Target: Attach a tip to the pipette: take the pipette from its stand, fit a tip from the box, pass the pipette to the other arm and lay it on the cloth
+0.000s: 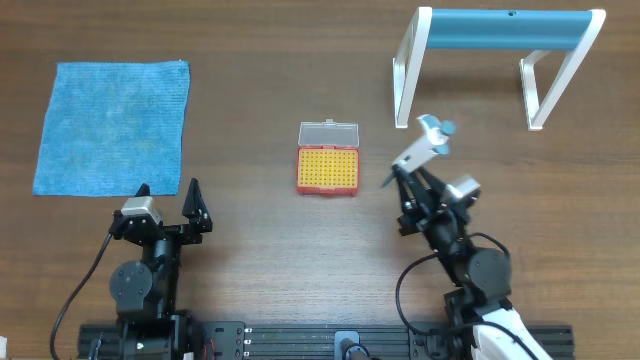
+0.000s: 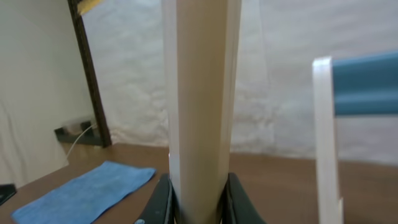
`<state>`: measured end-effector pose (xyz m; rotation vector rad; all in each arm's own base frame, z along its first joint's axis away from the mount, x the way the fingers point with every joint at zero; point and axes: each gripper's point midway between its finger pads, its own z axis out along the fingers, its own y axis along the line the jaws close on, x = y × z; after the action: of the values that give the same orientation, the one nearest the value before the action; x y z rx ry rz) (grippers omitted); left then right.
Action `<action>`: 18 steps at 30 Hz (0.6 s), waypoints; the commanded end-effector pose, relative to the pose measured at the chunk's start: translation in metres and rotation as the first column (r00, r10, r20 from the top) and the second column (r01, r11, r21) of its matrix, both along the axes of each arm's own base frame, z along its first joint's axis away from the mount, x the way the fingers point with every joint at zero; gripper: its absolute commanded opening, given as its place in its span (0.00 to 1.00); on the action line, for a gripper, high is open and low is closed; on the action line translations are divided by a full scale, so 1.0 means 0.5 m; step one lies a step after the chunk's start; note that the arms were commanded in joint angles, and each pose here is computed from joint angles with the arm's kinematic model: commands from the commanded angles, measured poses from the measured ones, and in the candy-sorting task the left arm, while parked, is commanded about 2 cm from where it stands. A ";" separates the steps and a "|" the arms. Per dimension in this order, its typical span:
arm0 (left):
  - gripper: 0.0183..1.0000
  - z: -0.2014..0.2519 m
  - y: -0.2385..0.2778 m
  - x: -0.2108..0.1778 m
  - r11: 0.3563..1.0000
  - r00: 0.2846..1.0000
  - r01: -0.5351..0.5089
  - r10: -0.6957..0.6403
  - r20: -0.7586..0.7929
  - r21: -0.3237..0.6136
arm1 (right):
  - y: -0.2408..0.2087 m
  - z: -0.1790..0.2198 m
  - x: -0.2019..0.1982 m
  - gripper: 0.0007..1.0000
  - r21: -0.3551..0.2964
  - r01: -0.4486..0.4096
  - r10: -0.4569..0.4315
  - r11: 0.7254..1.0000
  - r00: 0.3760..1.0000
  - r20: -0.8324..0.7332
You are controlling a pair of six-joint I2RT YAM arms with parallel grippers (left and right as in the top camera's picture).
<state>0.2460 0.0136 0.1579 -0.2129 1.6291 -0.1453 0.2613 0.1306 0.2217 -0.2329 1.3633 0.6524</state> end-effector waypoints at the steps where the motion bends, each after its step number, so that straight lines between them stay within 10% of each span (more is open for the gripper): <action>1: 0.90 -0.003 0.005 -0.001 1.000 1.000 -0.012 0.012 -0.005 0.017 | 0.051 -0.003 0.030 0.08 0.019 -0.013 0.014 1.000 0.999 -0.052; 18: 0.90 -0.003 0.005 -0.001 1.000 1.000 -0.012 0.012 -0.005 0.017 | 0.216 -0.019 0.149 0.07 -0.176 -0.075 0.088 0.981 0.994 0.067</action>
<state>0.2460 0.0136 0.1579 -0.2129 1.6291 -0.1453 0.3266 0.2321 0.2058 -0.4000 1.3854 0.6659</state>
